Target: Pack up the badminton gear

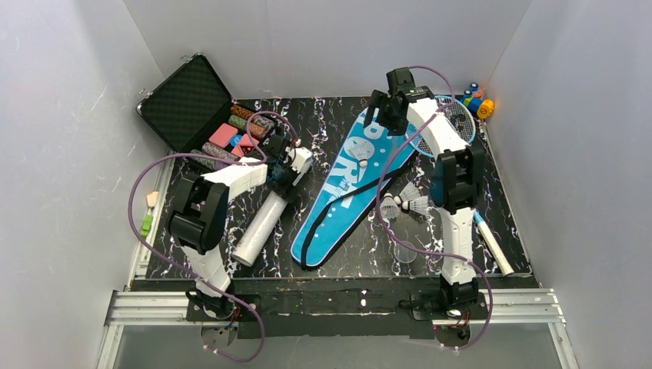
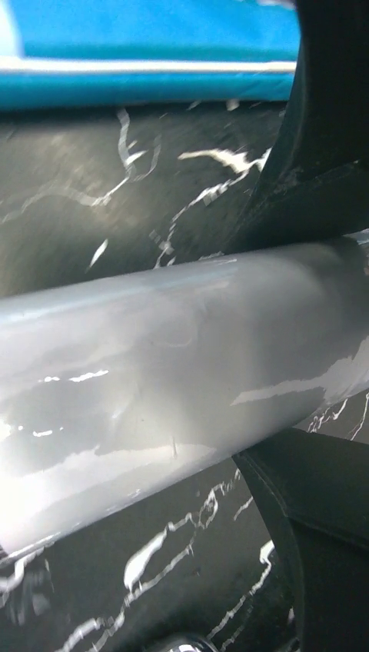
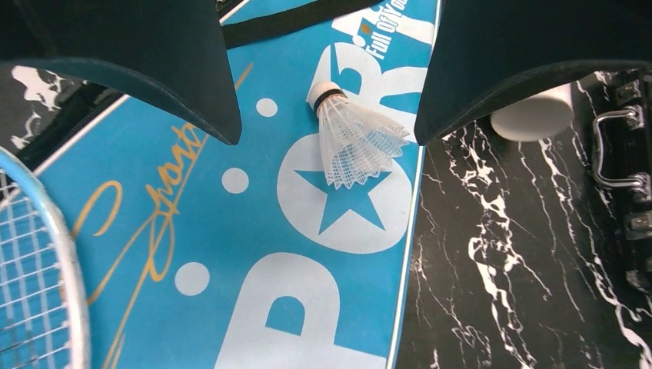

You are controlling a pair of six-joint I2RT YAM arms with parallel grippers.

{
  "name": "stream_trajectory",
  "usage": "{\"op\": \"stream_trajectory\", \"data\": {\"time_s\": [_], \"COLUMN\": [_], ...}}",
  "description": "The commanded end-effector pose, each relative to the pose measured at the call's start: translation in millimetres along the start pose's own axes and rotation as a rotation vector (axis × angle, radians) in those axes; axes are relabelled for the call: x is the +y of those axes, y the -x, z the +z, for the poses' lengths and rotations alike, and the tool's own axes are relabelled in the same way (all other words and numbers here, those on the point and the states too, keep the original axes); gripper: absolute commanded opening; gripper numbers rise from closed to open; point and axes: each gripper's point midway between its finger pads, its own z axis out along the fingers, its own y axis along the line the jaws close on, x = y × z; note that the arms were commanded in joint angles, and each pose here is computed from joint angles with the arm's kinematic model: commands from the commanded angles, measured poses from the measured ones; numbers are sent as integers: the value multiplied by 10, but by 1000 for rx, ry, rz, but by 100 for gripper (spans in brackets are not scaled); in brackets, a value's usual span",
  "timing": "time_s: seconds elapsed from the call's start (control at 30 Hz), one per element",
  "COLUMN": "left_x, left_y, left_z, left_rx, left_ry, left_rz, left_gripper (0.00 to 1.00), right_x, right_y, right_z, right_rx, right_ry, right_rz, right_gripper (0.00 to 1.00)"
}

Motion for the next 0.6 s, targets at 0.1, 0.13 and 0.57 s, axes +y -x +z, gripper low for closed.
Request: {"op": "stream_trajectory", "data": {"time_s": [0.1,0.13,0.57], "left_x": [-339,-351,-349], "left_y": [-38,-49,-195], "left_z": [-442,-474,-687], "left_rx": [-48,-52,-56], "left_ry": [-206,-210,-181], "left_rz": [188,194,219], "left_gripper": [66,66,98], "right_x": [146,153,265], "right_y": [-61,-90,-184], "right_z": [60,85,365], "right_rx": [57,68,130], "right_ry": [54,62,126], "right_rz": [4,7,46], "right_gripper": [90,89,82]}}
